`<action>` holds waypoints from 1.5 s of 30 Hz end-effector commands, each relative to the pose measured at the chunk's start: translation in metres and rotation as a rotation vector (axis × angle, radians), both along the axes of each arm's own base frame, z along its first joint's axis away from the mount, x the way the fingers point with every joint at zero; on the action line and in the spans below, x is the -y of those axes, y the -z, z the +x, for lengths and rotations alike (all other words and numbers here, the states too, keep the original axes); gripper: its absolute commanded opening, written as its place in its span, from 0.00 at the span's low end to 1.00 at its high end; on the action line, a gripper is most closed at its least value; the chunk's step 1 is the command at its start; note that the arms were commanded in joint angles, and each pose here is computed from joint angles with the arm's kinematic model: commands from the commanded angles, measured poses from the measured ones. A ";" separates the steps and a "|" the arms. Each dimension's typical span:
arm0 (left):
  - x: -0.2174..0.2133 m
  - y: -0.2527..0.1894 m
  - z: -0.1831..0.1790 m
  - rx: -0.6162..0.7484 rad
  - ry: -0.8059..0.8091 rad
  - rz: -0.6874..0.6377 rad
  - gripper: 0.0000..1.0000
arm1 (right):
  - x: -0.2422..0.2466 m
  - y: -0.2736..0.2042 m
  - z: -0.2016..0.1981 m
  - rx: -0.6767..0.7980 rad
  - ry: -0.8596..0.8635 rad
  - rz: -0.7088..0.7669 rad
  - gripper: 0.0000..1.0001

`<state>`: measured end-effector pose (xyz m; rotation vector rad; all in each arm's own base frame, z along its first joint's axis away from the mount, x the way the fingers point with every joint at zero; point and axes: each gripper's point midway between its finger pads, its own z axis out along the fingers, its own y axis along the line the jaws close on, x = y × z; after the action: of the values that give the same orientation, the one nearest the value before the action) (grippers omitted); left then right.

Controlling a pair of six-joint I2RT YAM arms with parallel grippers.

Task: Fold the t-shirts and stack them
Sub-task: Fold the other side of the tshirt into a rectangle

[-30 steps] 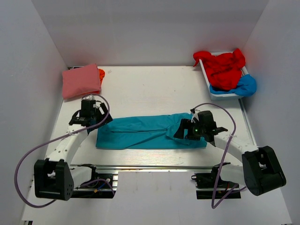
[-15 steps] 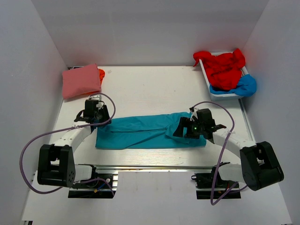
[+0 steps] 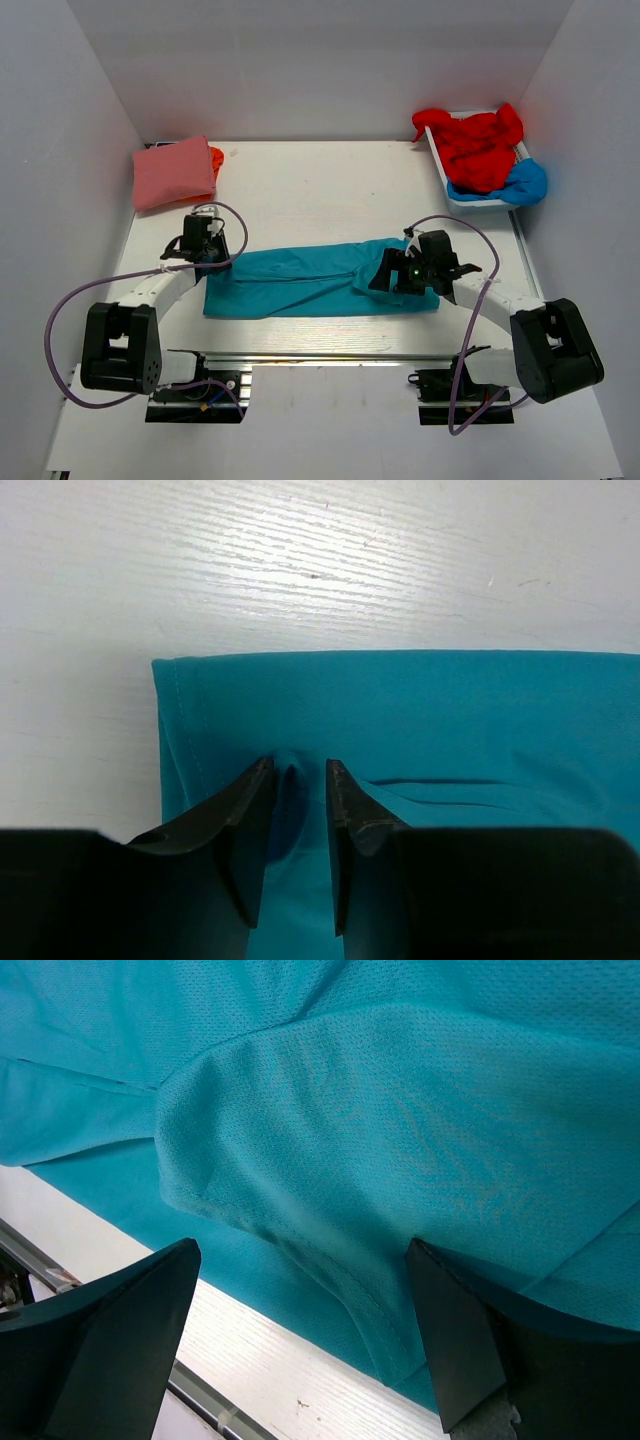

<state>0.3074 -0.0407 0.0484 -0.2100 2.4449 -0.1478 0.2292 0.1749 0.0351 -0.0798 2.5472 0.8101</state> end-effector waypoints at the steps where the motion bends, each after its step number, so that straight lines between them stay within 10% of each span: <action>1: -0.006 -0.004 0.003 0.001 -0.023 0.044 0.39 | 0.021 0.028 -0.019 -0.106 0.026 -0.115 0.90; 4: -0.008 -0.002 0.001 -0.008 -0.036 0.047 0.39 | 0.020 0.028 -0.019 -0.105 0.021 -0.112 0.90; 10: -0.010 -0.001 0.000 -0.007 -0.073 0.038 0.00 | 0.021 0.028 -0.018 -0.106 0.029 -0.114 0.90; 24: -0.025 -0.029 -0.063 0.252 -0.334 -0.122 0.00 | 0.030 0.047 -0.032 -0.252 0.109 -0.158 0.90; 36: -0.043 0.028 -0.129 -0.128 -0.659 -0.091 0.01 | 0.043 0.047 -0.028 -0.268 0.186 -0.194 0.90; 39: -0.043 0.033 -0.143 -0.179 -0.726 -0.106 0.28 | 0.046 0.048 -0.030 -0.279 0.201 -0.193 0.90; 41: -0.042 0.037 -0.148 -0.201 -0.723 -0.104 0.72 | 0.048 0.047 -0.029 -0.271 0.202 -0.195 0.90; 45: -0.046 0.018 -0.138 -0.153 -0.743 -0.100 1.00 | 0.047 0.042 -0.025 -0.244 0.187 -0.189 0.90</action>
<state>0.1782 -0.0019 0.0229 -1.1205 2.3441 0.0155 0.2451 0.1668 0.0347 0.1381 2.5969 0.7824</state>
